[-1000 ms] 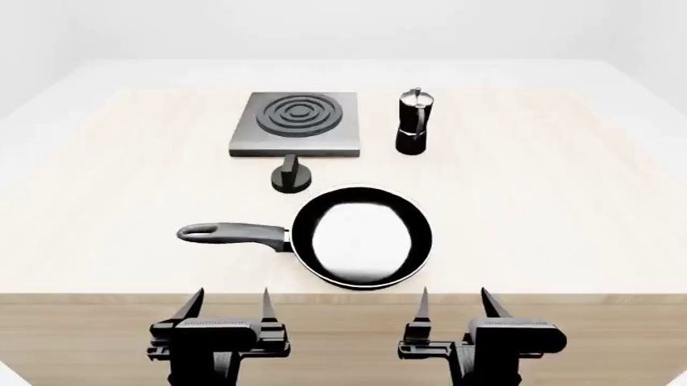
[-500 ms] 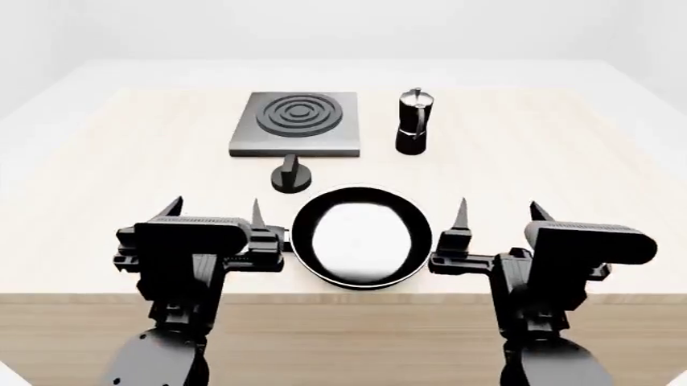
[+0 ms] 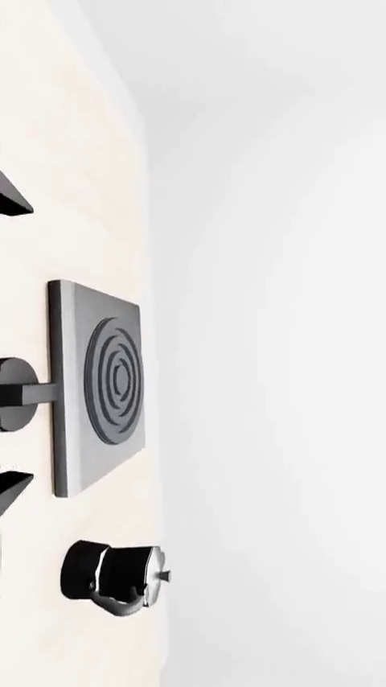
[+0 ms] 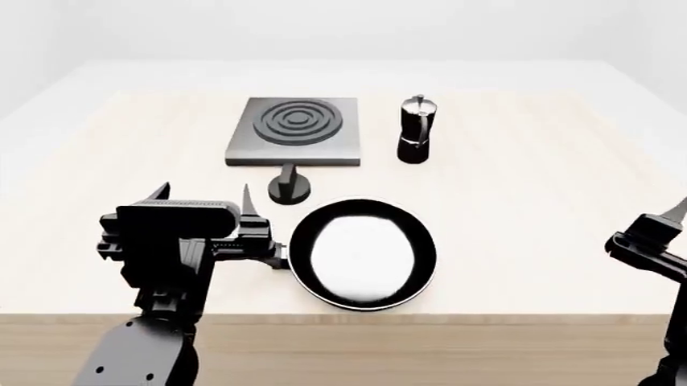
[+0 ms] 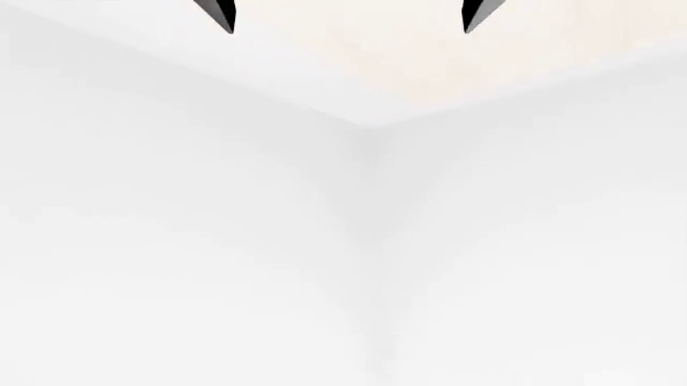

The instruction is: Turn on the stove and put the frying pan on it.

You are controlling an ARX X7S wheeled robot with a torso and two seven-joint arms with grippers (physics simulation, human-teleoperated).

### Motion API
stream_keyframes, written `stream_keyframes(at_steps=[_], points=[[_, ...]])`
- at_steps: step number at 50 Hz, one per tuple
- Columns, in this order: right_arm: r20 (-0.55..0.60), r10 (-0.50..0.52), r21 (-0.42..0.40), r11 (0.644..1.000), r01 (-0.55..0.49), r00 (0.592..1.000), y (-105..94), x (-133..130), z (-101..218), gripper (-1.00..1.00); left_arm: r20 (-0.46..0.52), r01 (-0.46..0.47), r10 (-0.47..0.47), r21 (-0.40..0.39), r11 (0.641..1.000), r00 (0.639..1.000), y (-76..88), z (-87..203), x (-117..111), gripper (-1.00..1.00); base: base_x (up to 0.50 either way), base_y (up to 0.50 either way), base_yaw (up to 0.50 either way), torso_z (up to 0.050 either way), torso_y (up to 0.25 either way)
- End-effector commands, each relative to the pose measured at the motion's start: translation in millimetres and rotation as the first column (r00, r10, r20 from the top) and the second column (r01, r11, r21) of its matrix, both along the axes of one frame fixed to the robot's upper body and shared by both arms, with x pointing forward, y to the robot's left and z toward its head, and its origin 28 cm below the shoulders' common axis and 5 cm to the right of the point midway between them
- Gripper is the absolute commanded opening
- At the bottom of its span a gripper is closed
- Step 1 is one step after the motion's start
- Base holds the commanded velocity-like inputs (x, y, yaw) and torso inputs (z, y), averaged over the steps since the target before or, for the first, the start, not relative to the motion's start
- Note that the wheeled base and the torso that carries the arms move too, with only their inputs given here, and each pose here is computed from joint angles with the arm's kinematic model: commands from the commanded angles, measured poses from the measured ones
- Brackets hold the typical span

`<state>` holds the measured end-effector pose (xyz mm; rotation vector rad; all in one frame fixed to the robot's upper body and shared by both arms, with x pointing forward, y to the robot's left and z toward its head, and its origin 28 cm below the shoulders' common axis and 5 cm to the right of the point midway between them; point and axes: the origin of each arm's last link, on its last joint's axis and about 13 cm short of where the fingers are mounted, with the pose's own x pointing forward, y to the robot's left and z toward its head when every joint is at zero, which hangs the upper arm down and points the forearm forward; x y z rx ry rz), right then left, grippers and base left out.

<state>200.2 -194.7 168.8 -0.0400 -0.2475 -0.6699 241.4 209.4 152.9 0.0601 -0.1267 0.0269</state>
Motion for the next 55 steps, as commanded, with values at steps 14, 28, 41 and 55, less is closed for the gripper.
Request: stream_keyframes(at_steps=[14, 28, 41, 55], points=[[0.015, -0.113, 0.041, 0.993, 0.113, 0.993, -22.8, -14.3, -2.0, 1.0, 0.013, -0.023, 0.023, -0.013, 1.0, 1.0, 5.3, 2.6, 0.7, 1.0, 0.5, 0.0, 0.0, 0.0, 0.0], [0.005, -0.101, 0.045, 0.994, 0.101, 0.995, -20.9, -11.8, -5.3, 1.0, 0.013, -0.024, 0.025, -0.012, 1.0, 1.0, 5.3, 2.2, 1.0, 1.0, 0.5, 0.0, 0.0, 0.0, 0.0], [-0.002, -0.085, 0.046, 0.995, 0.085, 0.996, -18.9, -9.1, -6.6, 1.0, 0.01, -0.025, 0.025, -0.014, 1.0, 1.0, 5.0, -0.3, 0.6, 1.0, 0.5, 0.0, 0.0, 0.0, 0.001], [-0.031, -0.079, 0.043, 0.996, 0.08, 0.996, -17.8, -6.4, -6.5, 1.0, -0.129, 0.052, -0.053, -0.006, 0.999, 0.99, 14.5, 75.2, 2.9, 1.0, 0.14, 0.0, 0.0, 0.0, 0.001]])
